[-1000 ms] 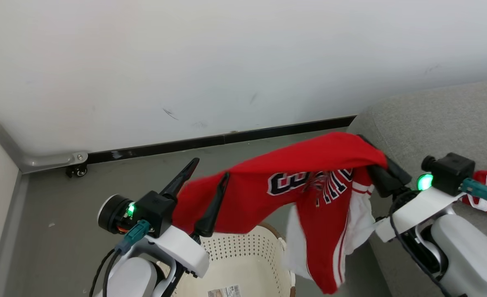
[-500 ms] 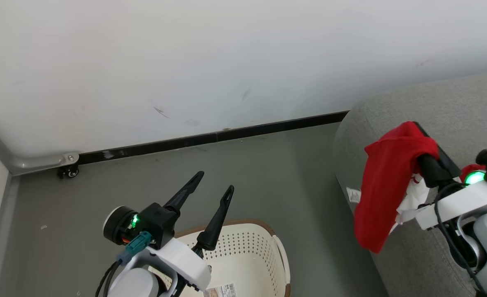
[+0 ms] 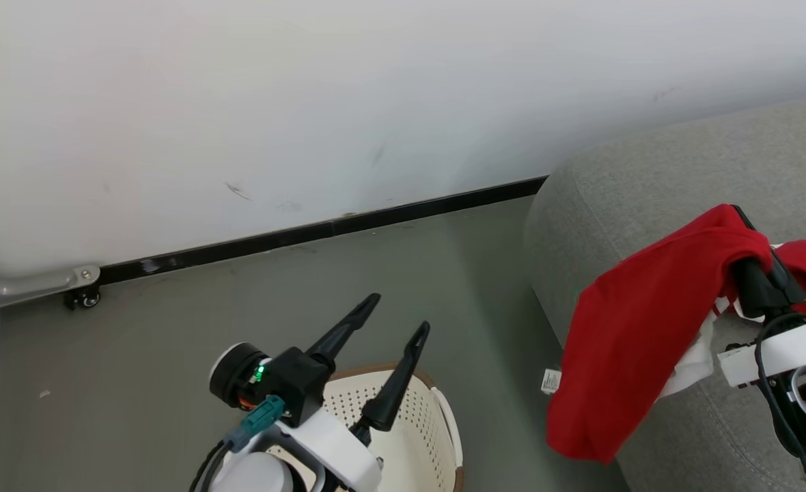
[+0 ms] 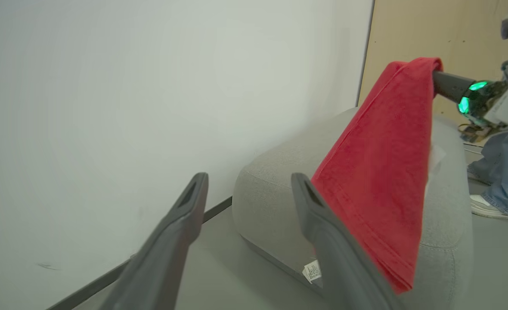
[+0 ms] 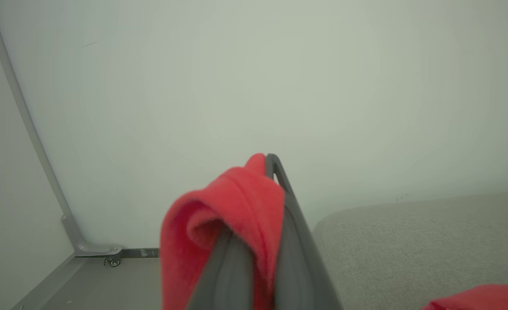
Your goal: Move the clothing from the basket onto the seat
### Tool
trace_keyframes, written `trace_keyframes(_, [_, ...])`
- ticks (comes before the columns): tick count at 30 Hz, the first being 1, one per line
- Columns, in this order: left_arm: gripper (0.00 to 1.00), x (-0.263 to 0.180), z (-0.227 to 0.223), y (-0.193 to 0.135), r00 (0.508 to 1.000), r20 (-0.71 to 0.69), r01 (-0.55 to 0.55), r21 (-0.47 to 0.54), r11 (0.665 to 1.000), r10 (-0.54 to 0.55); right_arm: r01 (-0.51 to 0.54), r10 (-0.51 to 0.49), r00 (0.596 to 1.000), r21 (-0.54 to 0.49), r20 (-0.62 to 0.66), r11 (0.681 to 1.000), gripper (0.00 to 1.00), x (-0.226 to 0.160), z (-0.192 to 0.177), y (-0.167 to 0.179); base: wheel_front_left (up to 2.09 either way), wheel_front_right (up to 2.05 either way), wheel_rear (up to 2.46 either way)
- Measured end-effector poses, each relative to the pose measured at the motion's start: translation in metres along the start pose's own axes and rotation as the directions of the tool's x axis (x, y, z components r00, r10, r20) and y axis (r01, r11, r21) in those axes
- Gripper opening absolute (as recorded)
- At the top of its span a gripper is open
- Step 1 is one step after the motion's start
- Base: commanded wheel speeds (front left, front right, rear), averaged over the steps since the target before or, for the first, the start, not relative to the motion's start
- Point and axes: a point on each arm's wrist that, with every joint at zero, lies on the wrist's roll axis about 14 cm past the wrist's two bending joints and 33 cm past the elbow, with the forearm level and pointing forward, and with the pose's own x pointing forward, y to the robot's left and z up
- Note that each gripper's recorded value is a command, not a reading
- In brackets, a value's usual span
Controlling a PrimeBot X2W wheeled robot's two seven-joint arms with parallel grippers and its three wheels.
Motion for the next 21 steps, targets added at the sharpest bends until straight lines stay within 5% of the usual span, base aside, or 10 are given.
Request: trace_keyframes(21, [1.0,0.021,0.001,-0.072,0.971,0.027,0.238,-0.037,0.971,-0.237,0.122,-0.121,0.992,-0.046,0.034,0.991,0.0,-0.036,0.013,-0.038,0.0,0.0,0.0])
